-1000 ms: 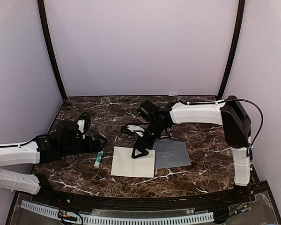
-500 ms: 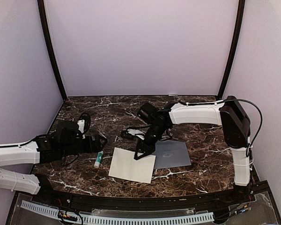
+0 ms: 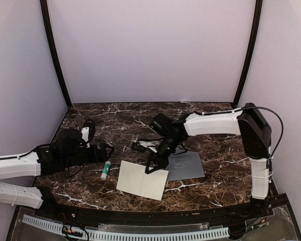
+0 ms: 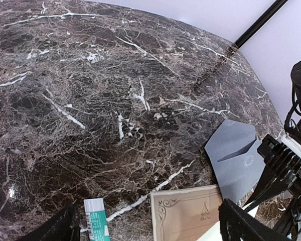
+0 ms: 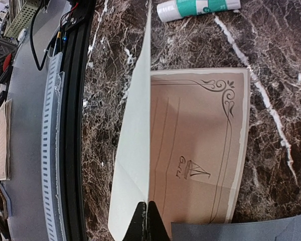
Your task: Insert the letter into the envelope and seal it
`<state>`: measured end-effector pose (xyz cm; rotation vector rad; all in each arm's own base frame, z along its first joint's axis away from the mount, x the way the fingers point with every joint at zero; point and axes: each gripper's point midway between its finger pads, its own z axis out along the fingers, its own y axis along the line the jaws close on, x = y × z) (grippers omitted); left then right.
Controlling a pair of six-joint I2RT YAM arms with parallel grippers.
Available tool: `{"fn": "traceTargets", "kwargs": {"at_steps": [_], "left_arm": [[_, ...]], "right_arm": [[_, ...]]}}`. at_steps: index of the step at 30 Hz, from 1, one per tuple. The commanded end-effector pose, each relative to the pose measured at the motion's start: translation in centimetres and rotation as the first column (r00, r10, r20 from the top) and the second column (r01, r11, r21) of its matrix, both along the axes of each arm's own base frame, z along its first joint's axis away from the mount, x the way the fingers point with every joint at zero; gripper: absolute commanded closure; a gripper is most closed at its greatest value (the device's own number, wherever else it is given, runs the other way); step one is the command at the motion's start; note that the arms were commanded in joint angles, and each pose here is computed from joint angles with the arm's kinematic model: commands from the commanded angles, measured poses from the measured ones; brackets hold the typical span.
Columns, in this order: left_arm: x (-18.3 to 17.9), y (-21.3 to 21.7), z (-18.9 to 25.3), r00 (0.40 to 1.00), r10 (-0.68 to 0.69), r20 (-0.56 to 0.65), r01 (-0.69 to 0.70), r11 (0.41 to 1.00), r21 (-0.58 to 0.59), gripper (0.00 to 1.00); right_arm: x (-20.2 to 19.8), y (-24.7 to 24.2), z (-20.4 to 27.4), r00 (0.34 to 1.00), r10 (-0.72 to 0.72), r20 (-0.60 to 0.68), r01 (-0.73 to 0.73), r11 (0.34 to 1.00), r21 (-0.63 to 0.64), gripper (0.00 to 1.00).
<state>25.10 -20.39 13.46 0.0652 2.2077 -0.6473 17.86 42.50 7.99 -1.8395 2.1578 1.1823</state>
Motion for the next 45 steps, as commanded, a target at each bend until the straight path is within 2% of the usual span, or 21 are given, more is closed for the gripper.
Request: {"fn": "traceTargets", "kwargs": {"at_steps": [1, 4, 7, 10, 13, 17, 22, 29, 40, 45], "left_arm": [[-0.3, -0.2, 3.3, 0.997, -0.019, 0.074, 0.024, 0.997, -0.07, 0.05], [-1.0, 0.0, 5.1, 0.992, -0.031, 0.126, 0.047, 0.991, -0.125, 0.05], [-1.8, -0.1, 6.2, 0.984, -0.057, 0.166, 0.086, 0.981, -0.173, 0.05], [-2.5, -0.1, 7.5, 0.975, -0.077, 0.21, 0.123, 0.969, -0.216, 0.05], [-3.0, -0.3, 8.1, 0.967, -0.096, 0.236, 0.154, 0.958, -0.242, 0.06], [-4.3, -1.4, 9.3, 0.943, -0.176, 0.283, 0.258, 0.924, -0.283, 0.06], [-5.9, -2.9, 10.7, 0.897, -0.269, 0.351, 0.388, 0.86, -0.333, 0.06], [-9.2, -4.5, 13.2, 0.798, -0.385, 0.463, 0.577, 0.709, -0.405, 0.05], [-9.4, -5.0, 15.3, 0.792, -0.367, 0.488, 0.596, 0.638, -0.487, 0.04], [-9.1, -6.6, 17.5, 0.776, -0.387, 0.499, 0.619, 0.619, -0.483, 0.04]], "right_arm": [[2.4, 1.5, 8.3, 0.982, -0.137, 0.131, 0.114, 0.98, 0.165, 1.0], [5.3, 1.4, 12.7, 0.933, -0.321, 0.163, 0.282, 0.933, 0.225, 1.0], [7.7, 0.8, 16.5, 0.857, -0.484, 0.177, 0.431, 0.861, 0.271, 1.0], [8.7, 0.1, 19.8, 0.794, -0.587, 0.16, 0.517, 0.79, 0.33, 1.0], [8.5, -0.6, 22.8, 0.762, -0.636, 0.121, 0.547, 0.733, 0.404, 1.0], [7.6, -1.7, 26.4, 0.745, -0.665, 0.063, 0.554, 0.668, 0.498, 1.0], [5.3, -2.1, 28.8, 0.771, -0.637, -0.024, 0.544, 0.638, 0.546, 1.0], [2.5, -2.7, 29.1, 0.751, -0.656, -0.075, 0.557, 0.568, 0.606, 1.0], [0.1, -3.4, 29.3, 0.715, -0.686, -0.138, 0.545, 0.421, 0.725, 1.0], [-0.4, -3.6, 29.6, 0.714, -0.682, -0.161, 0.533, 0.379, 0.757, 1.0]]}}
